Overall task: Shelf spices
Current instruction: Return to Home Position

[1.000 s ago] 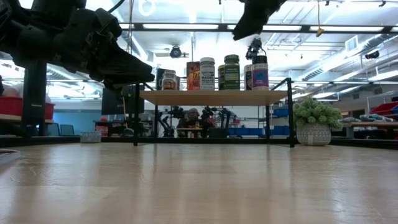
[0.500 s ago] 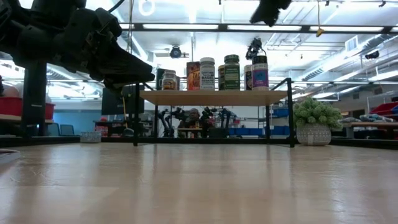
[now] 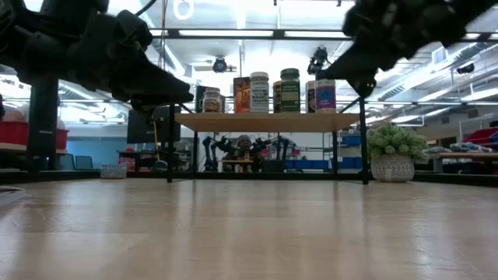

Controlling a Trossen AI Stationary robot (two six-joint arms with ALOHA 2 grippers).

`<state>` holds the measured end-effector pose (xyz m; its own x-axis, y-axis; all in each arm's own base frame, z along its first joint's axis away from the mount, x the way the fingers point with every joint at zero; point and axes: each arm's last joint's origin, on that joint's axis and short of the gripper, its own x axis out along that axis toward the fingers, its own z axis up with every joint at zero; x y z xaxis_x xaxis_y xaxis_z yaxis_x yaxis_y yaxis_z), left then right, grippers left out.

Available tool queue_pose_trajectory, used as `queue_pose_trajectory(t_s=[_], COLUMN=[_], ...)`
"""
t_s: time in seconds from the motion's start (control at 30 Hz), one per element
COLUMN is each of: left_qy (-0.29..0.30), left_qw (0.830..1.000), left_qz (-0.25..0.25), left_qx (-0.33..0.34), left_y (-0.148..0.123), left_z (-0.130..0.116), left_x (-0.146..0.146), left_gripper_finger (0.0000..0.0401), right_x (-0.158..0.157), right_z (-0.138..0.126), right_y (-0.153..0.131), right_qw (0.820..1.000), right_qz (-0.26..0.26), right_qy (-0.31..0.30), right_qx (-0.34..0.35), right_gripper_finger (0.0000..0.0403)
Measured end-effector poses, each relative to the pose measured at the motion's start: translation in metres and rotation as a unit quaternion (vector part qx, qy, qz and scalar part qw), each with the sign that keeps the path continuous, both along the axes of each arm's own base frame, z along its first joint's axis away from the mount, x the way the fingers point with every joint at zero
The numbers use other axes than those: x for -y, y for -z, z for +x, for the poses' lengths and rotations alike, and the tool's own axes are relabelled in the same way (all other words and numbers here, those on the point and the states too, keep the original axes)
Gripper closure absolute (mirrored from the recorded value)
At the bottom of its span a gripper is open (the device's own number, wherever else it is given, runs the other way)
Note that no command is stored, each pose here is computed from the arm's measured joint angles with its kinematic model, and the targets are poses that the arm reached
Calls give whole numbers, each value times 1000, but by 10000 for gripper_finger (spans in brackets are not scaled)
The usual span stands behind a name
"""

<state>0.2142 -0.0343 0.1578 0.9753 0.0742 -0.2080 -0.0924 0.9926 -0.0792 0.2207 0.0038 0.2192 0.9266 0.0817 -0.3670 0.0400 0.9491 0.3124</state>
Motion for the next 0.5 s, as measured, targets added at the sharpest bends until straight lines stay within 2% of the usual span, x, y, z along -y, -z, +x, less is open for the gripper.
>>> queue_pose_trajectory(t_s=[0.1, 0.17, 0.27, 0.5], left_qy=[-6, -10, -13, -41], left_qw=[1000, 1000, 999, 994], left_qz=[-2, 0, 17, -1], left_qx=[-13, -12, 29, 105], left_y=[0, -3, -13, -6], left_z=[-1, -3, -15, -66], left_x=[-8, -13, -20, -34], left_gripper_finger=[232, 232, 232, 232], right_x=[-3, -5, -7, -7], right_z=[-9, -15, -19, -18], right_y=[17, 27, 36, 31], right_qw=[999, 998, 998, 997], right_qz=[9, 16, 28, 4], right_qy=[38, 48, 53, 57], right_qx=[32, 29, 18, 51], right_gripper_finger=[386, 388, 391, 385])
